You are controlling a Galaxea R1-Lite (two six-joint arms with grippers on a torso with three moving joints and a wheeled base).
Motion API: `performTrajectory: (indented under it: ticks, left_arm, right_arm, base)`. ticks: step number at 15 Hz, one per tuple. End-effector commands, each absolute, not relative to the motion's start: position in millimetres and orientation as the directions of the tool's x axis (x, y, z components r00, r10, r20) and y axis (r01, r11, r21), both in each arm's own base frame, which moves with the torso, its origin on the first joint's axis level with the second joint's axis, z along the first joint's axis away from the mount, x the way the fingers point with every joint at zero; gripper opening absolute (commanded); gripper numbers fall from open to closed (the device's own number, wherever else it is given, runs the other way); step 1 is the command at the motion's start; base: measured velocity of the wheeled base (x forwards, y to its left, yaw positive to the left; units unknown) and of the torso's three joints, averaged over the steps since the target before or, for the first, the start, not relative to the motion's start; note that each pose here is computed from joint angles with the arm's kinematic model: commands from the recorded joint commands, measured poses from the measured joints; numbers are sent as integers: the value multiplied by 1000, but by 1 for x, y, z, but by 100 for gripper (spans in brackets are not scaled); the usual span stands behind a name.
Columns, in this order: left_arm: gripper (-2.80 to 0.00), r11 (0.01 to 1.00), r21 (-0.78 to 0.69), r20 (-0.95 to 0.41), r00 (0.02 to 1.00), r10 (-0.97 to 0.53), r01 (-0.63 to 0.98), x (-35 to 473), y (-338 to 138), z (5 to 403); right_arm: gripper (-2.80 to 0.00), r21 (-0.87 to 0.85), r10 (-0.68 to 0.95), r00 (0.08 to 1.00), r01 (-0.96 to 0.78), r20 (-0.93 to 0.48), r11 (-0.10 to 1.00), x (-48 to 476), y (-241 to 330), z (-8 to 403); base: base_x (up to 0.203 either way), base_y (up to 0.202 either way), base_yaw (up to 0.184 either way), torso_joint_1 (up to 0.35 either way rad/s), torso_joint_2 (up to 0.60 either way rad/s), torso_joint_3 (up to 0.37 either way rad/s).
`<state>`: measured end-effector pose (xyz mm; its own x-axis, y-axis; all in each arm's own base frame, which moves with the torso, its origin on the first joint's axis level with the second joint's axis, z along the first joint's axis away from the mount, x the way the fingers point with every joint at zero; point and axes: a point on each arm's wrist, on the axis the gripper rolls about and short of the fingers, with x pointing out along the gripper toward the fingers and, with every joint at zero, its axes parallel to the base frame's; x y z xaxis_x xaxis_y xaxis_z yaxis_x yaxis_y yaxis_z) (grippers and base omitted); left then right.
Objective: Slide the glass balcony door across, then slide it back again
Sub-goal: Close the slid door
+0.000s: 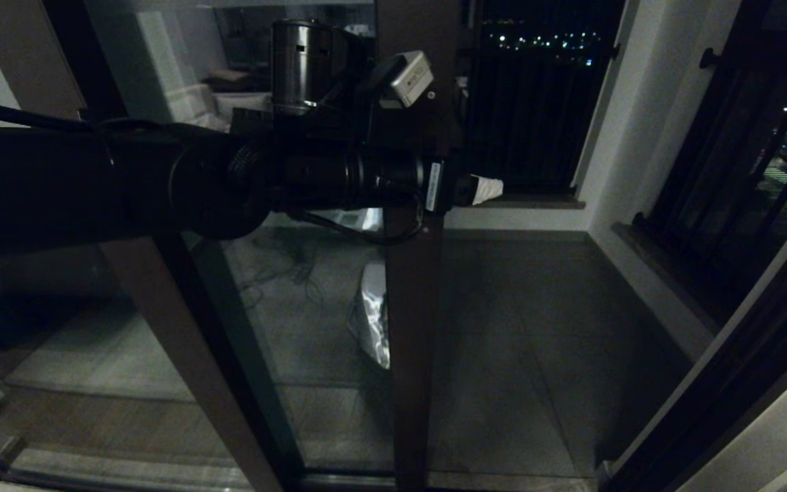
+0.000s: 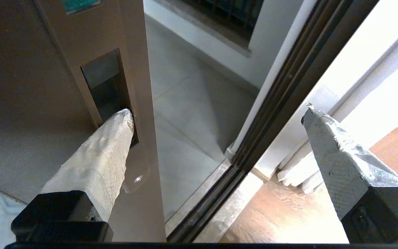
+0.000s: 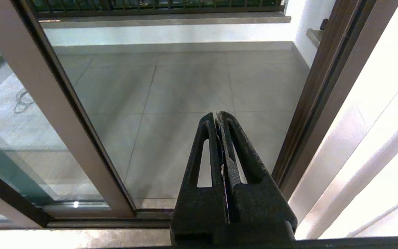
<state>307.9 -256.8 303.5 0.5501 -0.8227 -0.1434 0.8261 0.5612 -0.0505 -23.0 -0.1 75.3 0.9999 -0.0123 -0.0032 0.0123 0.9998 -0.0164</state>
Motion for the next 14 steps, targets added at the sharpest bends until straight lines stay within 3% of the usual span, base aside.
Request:
performTrajectory:
  ticks: [1, 8, 14]
  left_arm:
    - [0, 552, -56, -155, 539, -828, 832, 310, -264, 298]
    - [0, 550, -50, -148, 538, -830, 834, 305, -272, 300]
    - [0, 584, -51, -159, 571, -805, 810, 264, -235, 316]
  right_arm:
    - [-280, -17, -12, 1000, 12, -5, 1000, -23, 0, 75]
    - [-280, -17, -12, 1000, 12, -5, 1000, -23, 0, 75]
    - [-280, -17, -12, 1000, 12, -5, 1000, -23, 0, 75]
  base:
    - [0, 0, 0, 0, 0, 0]
    - [0, 0, 0, 0, 0, 0]
    - [0, 0, 0, 0, 0, 0]
